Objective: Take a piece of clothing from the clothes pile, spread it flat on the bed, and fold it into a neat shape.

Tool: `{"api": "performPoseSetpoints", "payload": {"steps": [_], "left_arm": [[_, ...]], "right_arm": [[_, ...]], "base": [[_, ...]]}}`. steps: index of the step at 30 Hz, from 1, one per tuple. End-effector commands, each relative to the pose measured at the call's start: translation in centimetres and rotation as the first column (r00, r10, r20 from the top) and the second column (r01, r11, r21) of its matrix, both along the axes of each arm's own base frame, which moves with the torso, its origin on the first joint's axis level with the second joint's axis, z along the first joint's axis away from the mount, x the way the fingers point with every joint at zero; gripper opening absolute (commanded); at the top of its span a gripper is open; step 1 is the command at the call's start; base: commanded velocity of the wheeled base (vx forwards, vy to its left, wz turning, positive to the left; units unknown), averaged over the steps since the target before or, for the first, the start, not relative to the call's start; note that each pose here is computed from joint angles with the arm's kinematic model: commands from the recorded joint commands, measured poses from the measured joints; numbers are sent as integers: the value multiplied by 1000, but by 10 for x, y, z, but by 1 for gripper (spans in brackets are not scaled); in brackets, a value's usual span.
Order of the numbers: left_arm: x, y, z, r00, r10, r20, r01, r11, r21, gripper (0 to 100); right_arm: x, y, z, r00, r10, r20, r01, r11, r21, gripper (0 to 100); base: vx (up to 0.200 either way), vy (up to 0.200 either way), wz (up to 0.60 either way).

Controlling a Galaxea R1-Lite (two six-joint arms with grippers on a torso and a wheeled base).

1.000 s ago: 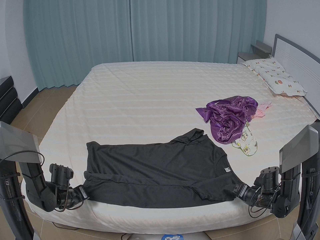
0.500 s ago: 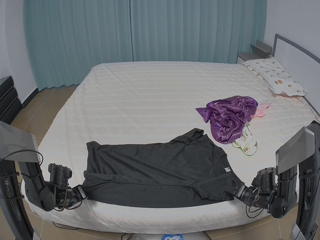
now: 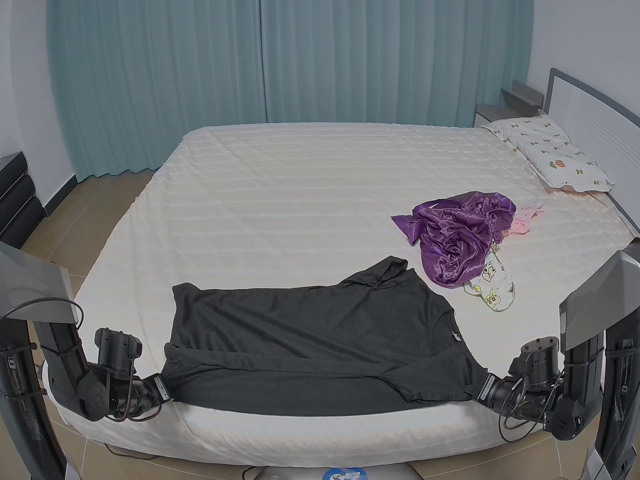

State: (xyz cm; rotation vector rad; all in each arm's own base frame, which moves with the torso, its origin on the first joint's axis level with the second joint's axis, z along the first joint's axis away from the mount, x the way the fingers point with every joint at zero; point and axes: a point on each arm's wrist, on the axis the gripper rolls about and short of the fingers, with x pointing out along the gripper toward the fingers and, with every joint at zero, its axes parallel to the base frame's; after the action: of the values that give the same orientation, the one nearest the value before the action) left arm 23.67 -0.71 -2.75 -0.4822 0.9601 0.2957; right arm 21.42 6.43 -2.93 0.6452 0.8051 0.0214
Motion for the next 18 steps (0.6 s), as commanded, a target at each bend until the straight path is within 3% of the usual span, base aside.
{"api": "performPoseSetpoints", "payload": {"steps": [1,18], "left_arm": [[-2,2,6,1000,-7,0,7,1000,12,0],[-6,15,14,999,-19,-50,22,998,51,0]], "right_arm": [[-4,-2,5,1000,8,10,-8,1000,-9,0],[-14,-2,6,997,60,-45,-63,996,-67,0]], "base": [[0,0,0],[0,0,0]]}}
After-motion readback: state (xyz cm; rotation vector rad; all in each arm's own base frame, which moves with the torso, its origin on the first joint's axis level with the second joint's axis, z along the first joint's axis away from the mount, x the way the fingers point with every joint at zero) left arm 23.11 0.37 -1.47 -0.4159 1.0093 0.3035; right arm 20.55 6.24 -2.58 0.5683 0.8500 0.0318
